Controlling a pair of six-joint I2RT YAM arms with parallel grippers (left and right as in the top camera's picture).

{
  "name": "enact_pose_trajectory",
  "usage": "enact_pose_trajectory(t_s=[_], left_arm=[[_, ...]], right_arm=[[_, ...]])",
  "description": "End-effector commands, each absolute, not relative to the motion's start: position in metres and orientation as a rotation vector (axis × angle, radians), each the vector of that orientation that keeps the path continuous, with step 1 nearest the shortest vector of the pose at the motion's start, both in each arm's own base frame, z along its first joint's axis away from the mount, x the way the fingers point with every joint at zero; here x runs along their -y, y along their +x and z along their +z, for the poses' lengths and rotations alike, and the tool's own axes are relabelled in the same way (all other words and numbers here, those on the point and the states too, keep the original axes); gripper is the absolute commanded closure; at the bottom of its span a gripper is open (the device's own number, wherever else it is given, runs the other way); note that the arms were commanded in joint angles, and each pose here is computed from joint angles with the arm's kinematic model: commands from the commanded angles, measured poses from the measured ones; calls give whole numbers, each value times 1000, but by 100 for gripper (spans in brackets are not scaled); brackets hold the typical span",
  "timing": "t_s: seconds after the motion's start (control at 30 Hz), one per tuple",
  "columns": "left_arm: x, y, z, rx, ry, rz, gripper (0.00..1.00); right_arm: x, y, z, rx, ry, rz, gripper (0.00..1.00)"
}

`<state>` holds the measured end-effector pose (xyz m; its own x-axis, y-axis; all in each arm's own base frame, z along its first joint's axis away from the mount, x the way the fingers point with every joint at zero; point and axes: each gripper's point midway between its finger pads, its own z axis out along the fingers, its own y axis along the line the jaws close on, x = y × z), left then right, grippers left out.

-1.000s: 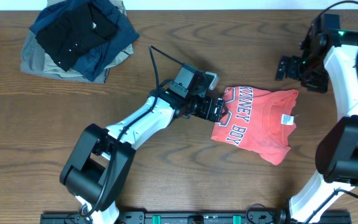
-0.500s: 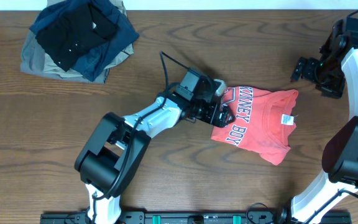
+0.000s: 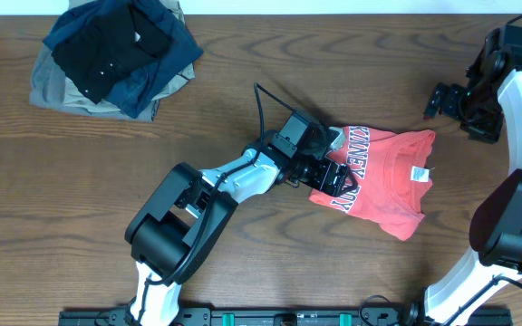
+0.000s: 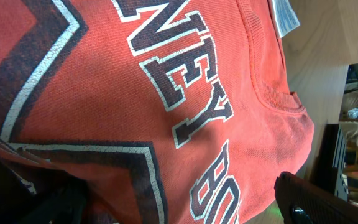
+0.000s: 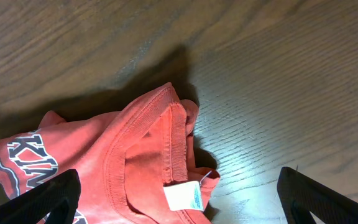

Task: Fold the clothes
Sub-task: 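Grasp the folded red shirt's left side with the left gripper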

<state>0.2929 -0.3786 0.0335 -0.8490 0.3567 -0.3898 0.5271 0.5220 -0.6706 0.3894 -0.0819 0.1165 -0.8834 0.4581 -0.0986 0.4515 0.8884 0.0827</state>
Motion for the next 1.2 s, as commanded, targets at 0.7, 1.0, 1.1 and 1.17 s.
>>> enact_pose_trajectory(t_s=[0.7, 1.0, 1.1, 1.17], left_arm=[[310, 350, 40, -2657, 371, -842, 2], [311, 370, 38, -2585, 351, -800, 2], [317, 367, 29, -2594, 367, -839, 2], [322, 363, 24, -2602, 387, -890, 2]], right_arm=[[80, 389, 118, -2934, 727, 94, 1], [80, 389, 118, -2935, 727, 94, 1], [80, 389, 118, -2934, 727, 94, 1], [80, 389, 118, -2934, 727, 94, 1]])
